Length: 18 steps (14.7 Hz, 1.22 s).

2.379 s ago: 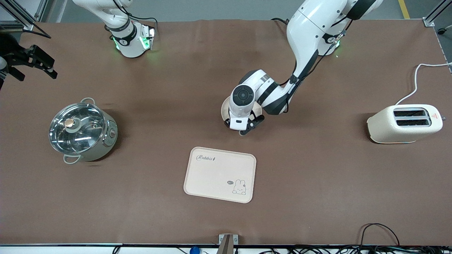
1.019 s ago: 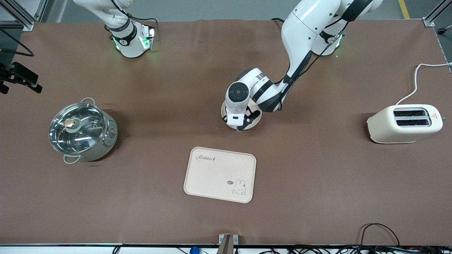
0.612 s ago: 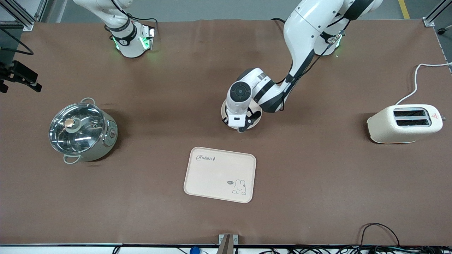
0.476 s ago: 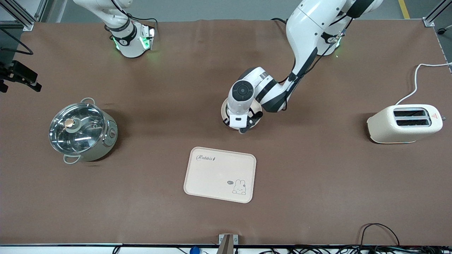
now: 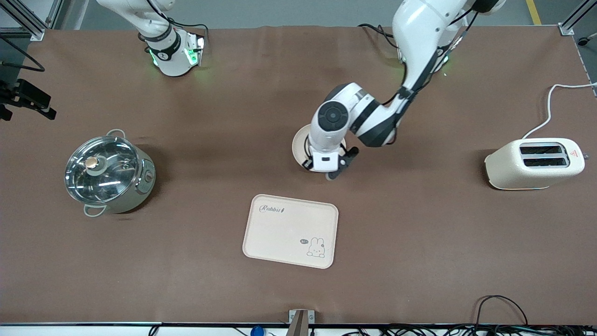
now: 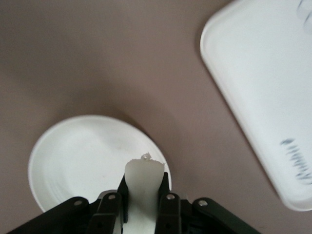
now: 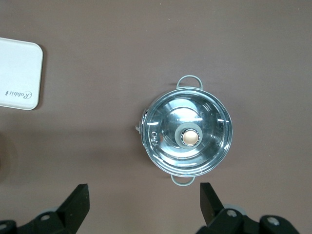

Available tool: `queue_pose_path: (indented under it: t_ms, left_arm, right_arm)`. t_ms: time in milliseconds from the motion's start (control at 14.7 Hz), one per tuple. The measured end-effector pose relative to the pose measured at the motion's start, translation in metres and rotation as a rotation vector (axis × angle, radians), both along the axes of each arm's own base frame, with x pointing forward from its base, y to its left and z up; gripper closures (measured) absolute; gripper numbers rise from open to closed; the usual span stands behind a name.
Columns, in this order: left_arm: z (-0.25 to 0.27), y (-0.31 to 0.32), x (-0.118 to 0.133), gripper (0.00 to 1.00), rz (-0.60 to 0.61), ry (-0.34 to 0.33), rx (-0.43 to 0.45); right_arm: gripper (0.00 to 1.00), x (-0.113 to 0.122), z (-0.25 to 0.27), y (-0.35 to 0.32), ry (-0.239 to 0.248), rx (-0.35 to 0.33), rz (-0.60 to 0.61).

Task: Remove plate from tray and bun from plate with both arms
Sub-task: 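Carry the bun with the left gripper and lower it beside the tray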

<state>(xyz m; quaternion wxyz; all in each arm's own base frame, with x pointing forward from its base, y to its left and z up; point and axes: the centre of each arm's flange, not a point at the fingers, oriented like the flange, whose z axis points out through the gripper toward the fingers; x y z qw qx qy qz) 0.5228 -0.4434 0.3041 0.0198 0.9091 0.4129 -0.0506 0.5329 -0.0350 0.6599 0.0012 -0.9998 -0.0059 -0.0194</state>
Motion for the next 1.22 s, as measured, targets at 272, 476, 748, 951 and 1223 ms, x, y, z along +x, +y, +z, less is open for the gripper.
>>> queue_pose_path:
  t_ms: [272,476,748,951,1223]
  left_arm:
    - [0.027,0.111,0.078,0.72,0.001,-0.038,0.029]
    - [0.002,0.202,0.122,0.72,-0.011,-0.047,0.098]
    - [-0.047,0.282,0.151,0.72,-0.096,-0.015,0.101]
    - [-0.075,0.305,0.159,0.67,-0.121,-0.021,0.080]
    - [-0.107,0.318,0.160,0.44,-0.127,-0.002,0.070]
  right_arm:
    - [0.00,0.000,0.000,0.001,0.000,0.000,0.001]
    - [0.00,0.000,0.000,0.001,0.000,0.000,0.002]
    - [0.00,0.000,0.000,0.001,0.000,0.000,0.002]
    - [0.00,0.000,0.000,0.001,0.000,0.000,0.002]
    - [0.00,0.000,0.000,0.001,0.000,0.000,0.002]
